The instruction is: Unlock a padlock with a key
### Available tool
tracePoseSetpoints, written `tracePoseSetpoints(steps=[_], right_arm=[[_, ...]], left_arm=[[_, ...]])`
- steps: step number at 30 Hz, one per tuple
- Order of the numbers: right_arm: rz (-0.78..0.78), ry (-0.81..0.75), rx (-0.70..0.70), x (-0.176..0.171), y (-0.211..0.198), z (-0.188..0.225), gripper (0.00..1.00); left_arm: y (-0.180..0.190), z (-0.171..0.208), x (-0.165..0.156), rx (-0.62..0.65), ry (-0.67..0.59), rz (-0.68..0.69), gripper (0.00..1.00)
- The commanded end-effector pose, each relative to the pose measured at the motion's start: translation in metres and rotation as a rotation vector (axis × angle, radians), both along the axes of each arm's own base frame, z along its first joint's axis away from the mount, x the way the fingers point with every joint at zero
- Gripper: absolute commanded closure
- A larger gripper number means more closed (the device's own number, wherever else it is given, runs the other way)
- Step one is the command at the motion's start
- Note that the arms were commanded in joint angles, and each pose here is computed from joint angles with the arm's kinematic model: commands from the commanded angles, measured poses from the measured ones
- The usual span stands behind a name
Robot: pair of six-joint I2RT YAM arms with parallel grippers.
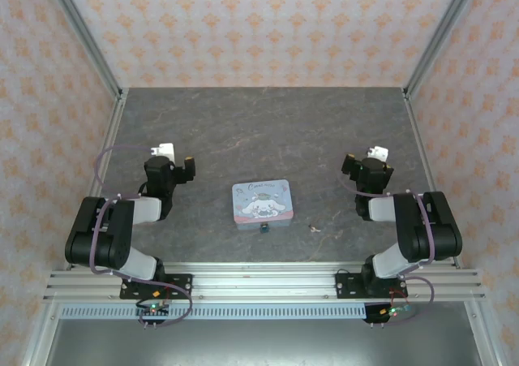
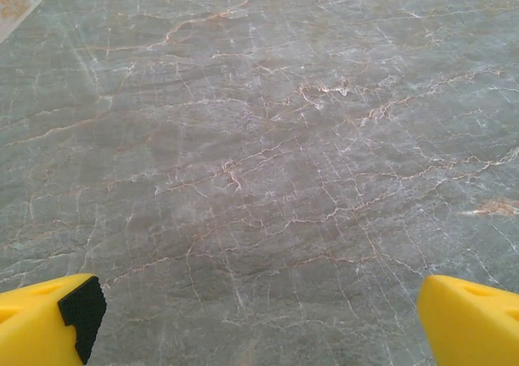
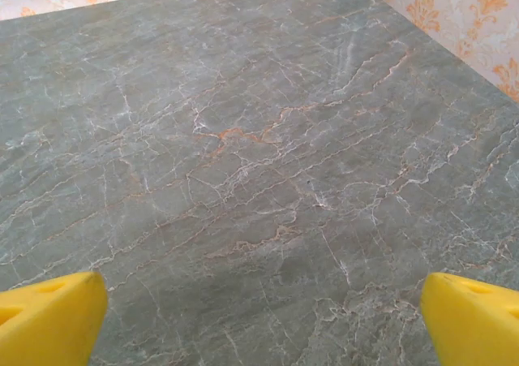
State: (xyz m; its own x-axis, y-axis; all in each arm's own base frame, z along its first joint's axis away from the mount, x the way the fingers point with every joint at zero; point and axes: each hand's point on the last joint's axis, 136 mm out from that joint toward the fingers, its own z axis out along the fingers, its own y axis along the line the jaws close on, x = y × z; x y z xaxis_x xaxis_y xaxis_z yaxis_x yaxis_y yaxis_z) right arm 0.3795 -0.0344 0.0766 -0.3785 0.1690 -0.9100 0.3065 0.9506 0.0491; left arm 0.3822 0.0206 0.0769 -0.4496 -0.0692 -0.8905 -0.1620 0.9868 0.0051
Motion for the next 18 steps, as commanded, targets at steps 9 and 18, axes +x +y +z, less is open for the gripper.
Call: tracePoseSetpoints(steps=[9,18], right_arm=[[-0.019,-0.056,-0.016,0.0092,-0.0027,0.0153,0.01],[-0.005,-0.051,0.004,0.0112,-0.0032,0.0144,0.01]], left_arm=[[0.0039,0.0160,0.0117,0.035,-0.057,0.020,0.00],[0.0038,0.0164,0.0119,0.035,-0.056,0.018,0.00]])
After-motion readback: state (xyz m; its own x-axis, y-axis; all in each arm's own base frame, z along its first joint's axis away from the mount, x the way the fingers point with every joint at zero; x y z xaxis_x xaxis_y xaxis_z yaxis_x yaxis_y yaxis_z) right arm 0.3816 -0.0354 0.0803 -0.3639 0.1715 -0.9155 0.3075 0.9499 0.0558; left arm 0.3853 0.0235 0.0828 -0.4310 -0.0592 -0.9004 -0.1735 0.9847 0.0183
